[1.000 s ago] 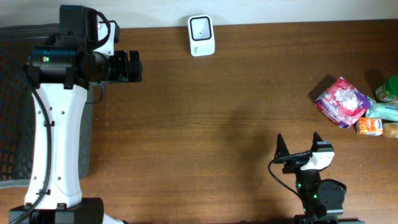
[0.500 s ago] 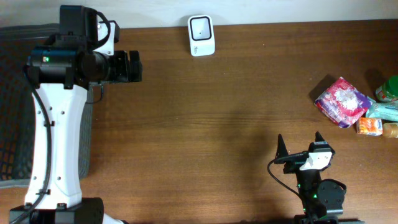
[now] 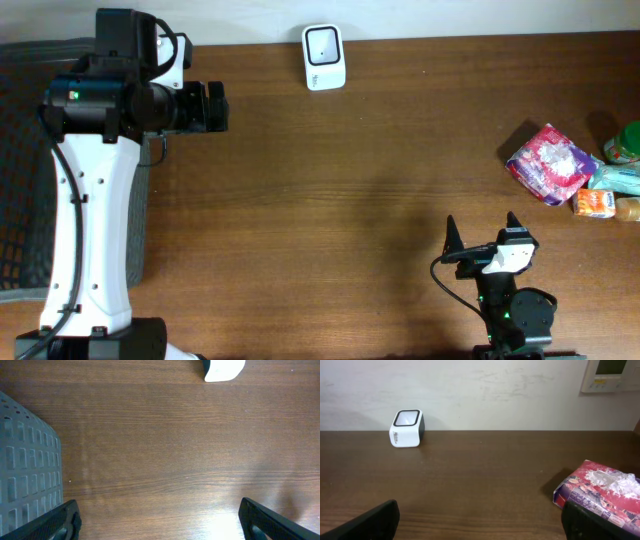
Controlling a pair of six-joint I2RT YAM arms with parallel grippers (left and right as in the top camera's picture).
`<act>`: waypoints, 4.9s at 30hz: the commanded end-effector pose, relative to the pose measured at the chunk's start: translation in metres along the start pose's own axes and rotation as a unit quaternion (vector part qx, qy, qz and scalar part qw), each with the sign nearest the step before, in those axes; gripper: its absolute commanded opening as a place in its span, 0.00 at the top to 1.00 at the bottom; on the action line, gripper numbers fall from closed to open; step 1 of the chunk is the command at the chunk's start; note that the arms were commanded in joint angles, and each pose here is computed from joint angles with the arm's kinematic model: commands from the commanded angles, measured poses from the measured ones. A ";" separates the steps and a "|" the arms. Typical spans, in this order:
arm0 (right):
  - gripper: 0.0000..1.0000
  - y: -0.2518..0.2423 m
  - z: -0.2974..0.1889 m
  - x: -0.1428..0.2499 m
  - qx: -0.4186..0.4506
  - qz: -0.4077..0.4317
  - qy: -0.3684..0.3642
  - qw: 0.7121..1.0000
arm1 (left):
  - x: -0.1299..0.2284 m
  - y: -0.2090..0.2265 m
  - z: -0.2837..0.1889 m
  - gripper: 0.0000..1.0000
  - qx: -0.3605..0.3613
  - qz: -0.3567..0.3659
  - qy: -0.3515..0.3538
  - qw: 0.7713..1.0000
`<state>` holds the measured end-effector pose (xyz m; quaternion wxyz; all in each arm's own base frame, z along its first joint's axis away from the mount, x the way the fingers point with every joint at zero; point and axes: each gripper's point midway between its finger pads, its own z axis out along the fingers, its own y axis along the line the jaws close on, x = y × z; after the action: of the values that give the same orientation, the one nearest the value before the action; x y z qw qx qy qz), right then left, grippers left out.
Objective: Scan the item barcode
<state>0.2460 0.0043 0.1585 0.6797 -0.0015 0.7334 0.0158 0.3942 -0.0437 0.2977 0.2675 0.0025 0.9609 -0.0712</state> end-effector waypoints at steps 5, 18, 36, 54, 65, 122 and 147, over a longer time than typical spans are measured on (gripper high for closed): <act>0.02 0.000 0.000 0.003 0.002 0.002 0.001 1.000 | 0.001 -0.001 -0.007 0.01 0.005 0.004 -0.005 1.000; 0.01 0.000 0.000 0.003 0.002 0.002 0.001 1.000 | 0.061 -0.022 -0.027 0.01 0.044 0.047 -0.052 0.997; 0.01 0.000 0.000 0.003 0.002 0.002 0.001 1.000 | 0.202 0.001 0.038 0.01 0.048 0.111 -0.212 0.970; 0.01 0.000 0.000 0.003 0.002 0.002 0.001 1.000 | 0.200 0.030 0.042 0.01 -0.002 0.119 -0.448 0.886; 0.01 0.000 0.000 0.003 0.002 0.002 0.001 1.000 | 0.198 0.035 0.035 0.01 0.014 0.081 -0.460 0.884; 0.01 0.000 0.000 0.003 0.002 0.002 0.001 1.000 | 0.197 0.055 0.036 0.01 -0.017 0.005 -0.460 0.888; 0.01 0.000 0.000 0.003 0.002 0.002 0.001 1.000 | 0.197 0.055 0.036 0.01 -0.017 0.005 -0.460 0.888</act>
<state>0.2460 0.0039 0.1589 0.6804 0.0004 0.7327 0.0160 0.2459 -0.0021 0.1612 0.6808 -0.0255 0.7303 -0.0502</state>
